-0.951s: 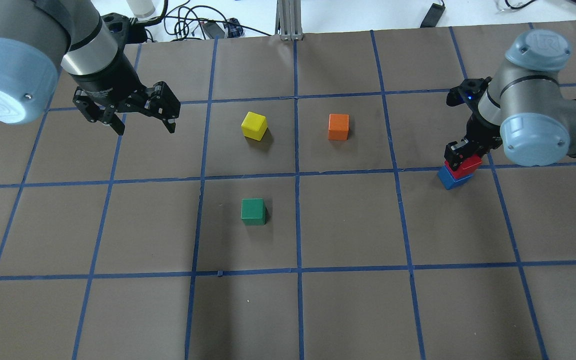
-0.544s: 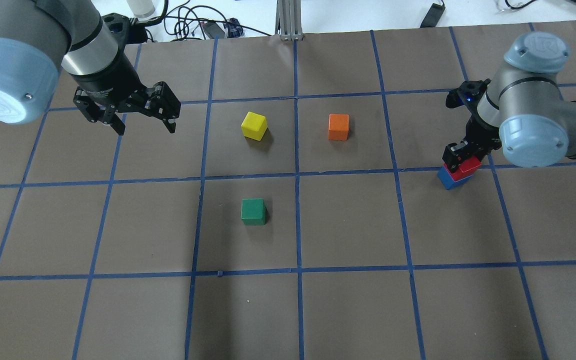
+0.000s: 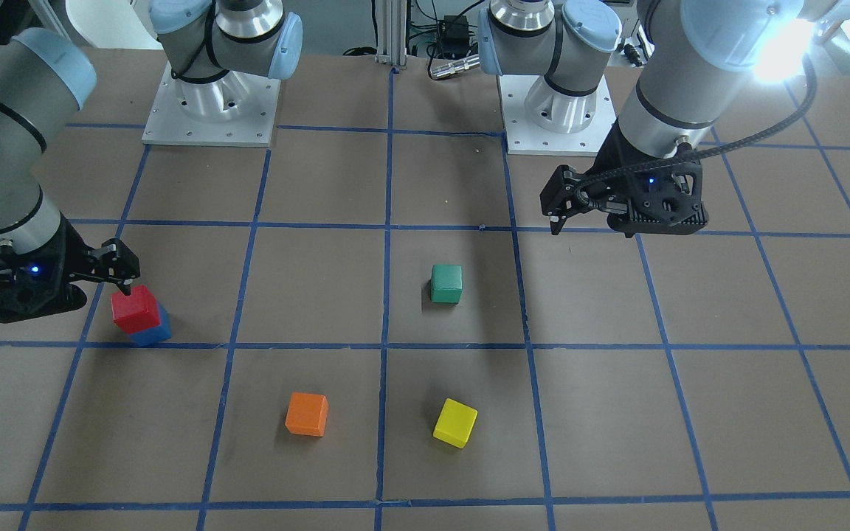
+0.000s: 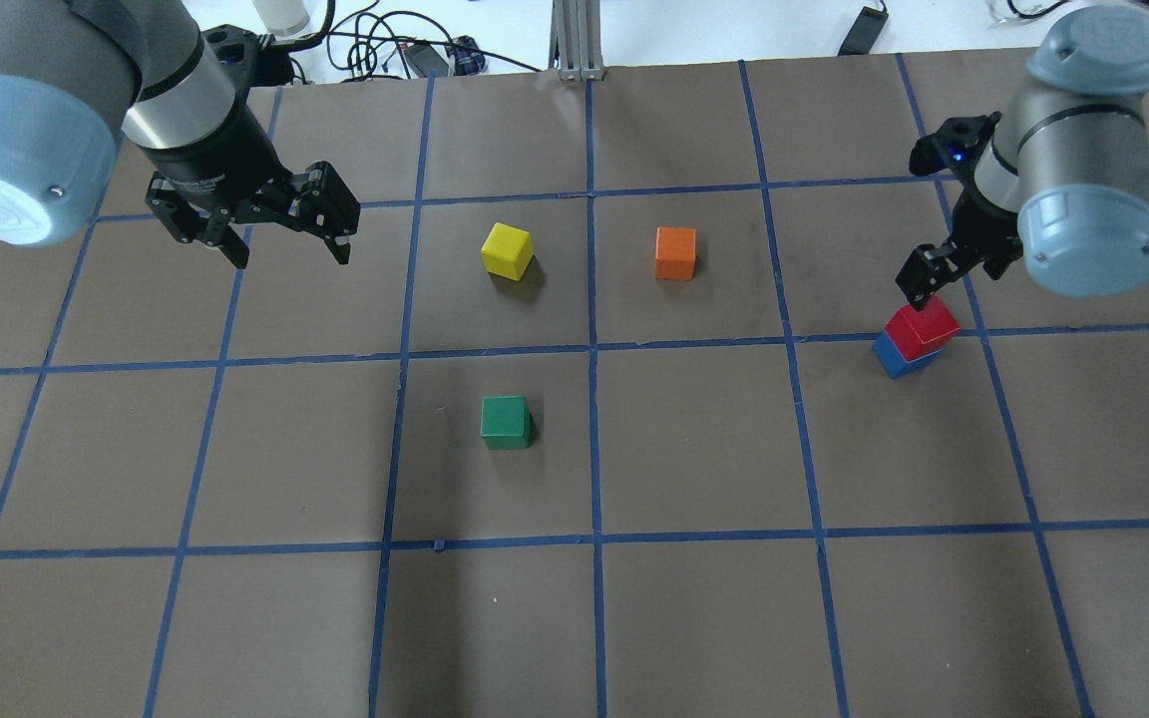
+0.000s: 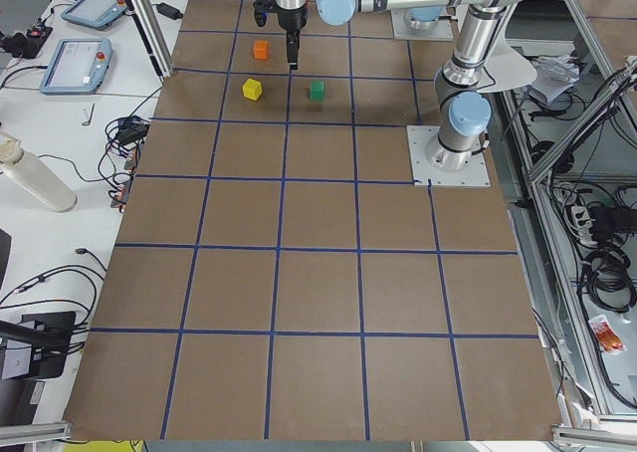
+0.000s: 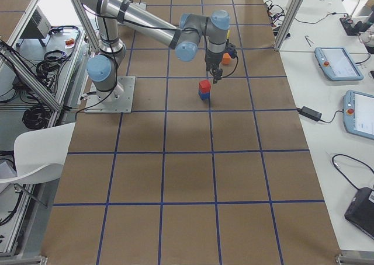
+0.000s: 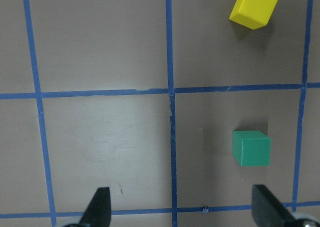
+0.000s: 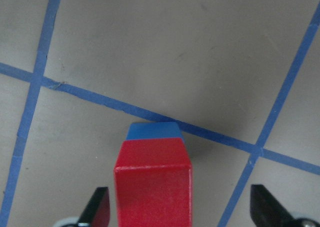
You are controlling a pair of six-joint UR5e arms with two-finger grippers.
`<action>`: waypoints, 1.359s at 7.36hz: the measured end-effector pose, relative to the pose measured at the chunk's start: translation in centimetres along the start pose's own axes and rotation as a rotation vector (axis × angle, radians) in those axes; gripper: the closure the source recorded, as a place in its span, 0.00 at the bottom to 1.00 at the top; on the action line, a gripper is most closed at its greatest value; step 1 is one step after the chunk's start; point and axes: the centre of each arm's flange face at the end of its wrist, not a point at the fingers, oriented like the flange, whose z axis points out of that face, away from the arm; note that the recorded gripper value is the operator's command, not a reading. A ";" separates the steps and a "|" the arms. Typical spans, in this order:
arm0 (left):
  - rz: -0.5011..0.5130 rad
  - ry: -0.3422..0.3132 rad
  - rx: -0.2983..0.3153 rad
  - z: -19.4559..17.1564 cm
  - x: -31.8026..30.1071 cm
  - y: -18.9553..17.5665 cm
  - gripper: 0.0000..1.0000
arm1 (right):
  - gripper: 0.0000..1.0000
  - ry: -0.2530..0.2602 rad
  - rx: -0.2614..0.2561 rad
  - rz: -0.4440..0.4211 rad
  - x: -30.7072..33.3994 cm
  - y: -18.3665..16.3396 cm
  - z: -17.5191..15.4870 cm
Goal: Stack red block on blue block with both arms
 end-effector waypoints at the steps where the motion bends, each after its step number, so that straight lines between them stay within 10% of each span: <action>1: 0.000 -0.001 0.003 -0.2 0.0 0.0 0.00 | 0.00 0.005 0.024 0.030 -3.1 -0.7 -3.4; 5: 0.004 -0.009 0.011 -0.7 0.0 0.1 0.00 | 0.00 -0.038 0.061 0.118 -13.5 -0.6 -14.4; 10: 0.000 -0.003 0.074 -2.5 0.5 0.7 0.00 | 0.00 -0.089 0.055 0.240 -14.6 -1.5 -15.7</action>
